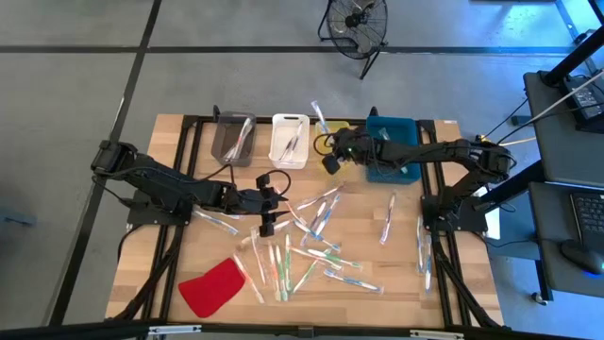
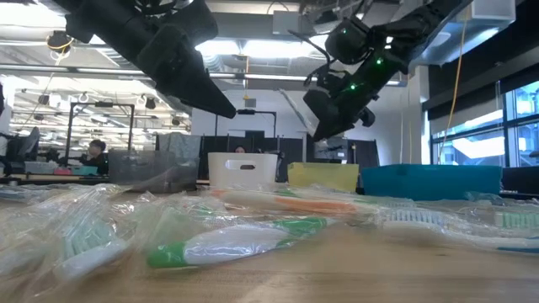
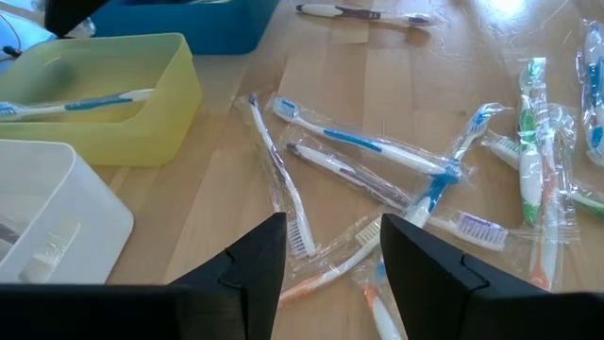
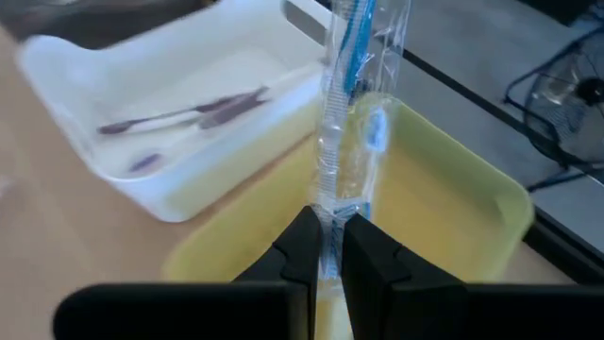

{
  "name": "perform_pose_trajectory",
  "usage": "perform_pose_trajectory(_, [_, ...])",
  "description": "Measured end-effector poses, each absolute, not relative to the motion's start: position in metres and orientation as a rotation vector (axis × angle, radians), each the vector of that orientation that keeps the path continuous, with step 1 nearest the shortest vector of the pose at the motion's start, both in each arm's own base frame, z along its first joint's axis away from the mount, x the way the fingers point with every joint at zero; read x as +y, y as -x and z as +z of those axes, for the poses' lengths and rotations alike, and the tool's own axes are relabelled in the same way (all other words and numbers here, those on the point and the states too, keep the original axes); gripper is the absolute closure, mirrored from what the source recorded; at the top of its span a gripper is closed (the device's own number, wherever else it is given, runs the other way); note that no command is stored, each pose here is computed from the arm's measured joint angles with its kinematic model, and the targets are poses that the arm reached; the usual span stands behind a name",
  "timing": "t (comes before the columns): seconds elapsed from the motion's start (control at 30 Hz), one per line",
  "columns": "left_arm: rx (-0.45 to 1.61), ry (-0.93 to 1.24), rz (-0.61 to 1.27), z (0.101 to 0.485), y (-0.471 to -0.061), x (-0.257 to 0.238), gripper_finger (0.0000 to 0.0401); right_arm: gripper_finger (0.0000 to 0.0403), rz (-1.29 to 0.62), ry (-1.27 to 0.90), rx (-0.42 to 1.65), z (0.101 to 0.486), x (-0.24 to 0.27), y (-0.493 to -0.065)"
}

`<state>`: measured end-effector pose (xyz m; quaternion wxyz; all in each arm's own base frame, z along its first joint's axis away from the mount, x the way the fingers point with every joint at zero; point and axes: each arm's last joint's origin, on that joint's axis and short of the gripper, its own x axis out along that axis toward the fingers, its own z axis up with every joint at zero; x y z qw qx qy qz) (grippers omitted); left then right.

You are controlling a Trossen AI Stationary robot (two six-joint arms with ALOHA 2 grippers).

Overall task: Pick & Place Toothbrushes
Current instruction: Put the blue toothbrush into the yellow bin

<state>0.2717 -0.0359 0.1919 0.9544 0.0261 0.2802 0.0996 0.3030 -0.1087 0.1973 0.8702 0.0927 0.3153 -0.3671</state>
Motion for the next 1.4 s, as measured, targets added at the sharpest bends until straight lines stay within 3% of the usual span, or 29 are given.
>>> perform_pose_trajectory(0.47, [0.567,-0.045,0.204,0.192,-0.272,-0.036,0.0233,0.0369,-0.782,-0.308,0.749,0.167,-0.122,-0.305])
perform_pose_trajectory(1.4, [0.566,-0.037,0.207,0.192,-0.272,-0.036,0.0233,0.0369,-0.769,-0.459,0.892,0.155,-0.121,-0.293])
